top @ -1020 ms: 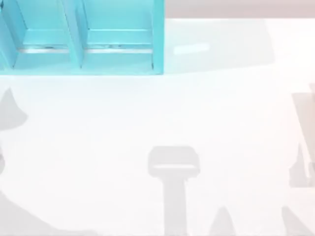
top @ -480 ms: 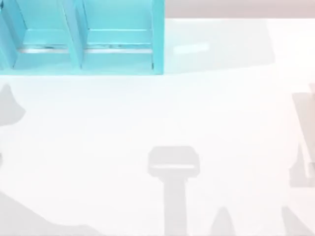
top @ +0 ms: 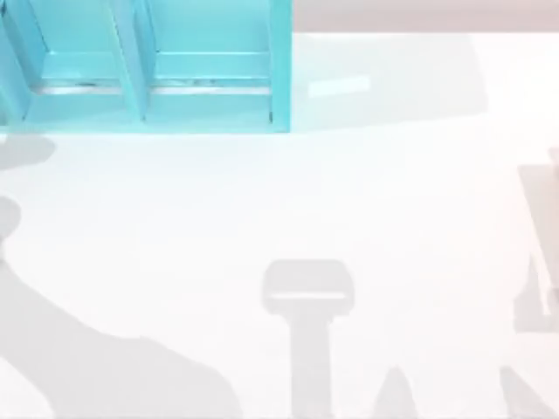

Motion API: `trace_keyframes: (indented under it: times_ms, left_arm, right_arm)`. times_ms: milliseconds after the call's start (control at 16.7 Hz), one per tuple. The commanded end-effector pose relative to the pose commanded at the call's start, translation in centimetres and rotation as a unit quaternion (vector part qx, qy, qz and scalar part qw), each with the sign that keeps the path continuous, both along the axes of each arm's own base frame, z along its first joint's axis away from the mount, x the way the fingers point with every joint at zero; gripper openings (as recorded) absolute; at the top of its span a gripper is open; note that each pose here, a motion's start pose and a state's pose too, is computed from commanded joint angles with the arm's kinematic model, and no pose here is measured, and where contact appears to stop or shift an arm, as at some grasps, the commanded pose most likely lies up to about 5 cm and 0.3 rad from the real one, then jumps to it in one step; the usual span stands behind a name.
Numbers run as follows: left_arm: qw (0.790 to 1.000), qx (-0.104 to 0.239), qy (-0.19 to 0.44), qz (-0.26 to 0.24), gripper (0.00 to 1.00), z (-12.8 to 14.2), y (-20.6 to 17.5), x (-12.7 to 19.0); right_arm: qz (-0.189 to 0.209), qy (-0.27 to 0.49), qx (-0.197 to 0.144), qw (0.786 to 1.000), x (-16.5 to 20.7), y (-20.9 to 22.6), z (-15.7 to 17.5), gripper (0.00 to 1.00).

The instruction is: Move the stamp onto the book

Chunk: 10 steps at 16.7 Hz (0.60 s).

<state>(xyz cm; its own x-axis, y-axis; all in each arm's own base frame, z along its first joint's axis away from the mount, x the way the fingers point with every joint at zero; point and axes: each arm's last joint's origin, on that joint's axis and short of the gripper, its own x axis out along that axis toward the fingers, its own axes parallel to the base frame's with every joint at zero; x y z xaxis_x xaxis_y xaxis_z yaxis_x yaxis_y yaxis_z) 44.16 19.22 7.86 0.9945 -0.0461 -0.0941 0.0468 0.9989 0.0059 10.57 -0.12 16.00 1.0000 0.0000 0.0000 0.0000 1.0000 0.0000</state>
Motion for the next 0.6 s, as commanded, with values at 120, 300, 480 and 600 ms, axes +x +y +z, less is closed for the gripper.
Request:
trace_keyframes:
  times_ms: [120,300,480,600]
  left_arm:
    - [1.000,0.000,0.000,0.000,1.00,-0.08,-0.25,1.19]
    - [1.000,0.000,0.001,0.000,1.00,-0.12,-0.34,1.49]
    - [1.000,0.000,0.001,0.000,0.92,-0.12,-0.34,1.49]
    - [1.000,0.000,0.001,0.000,0.77,-0.12,-0.34,1.49]
  right_arm:
    - [0.000,0.000,0.000,1.000,0.00,0.00,0.00,1.00]
    - [0.000,0.000,0.000,1.000,0.00,0.00,0.00,1.00]
    - [0.000,0.000,0.000,1.000,0.00,0.00,0.00,1.00]
    - [0.000,0.000,0.000,1.000,0.00,0.00,0.00,1.00]
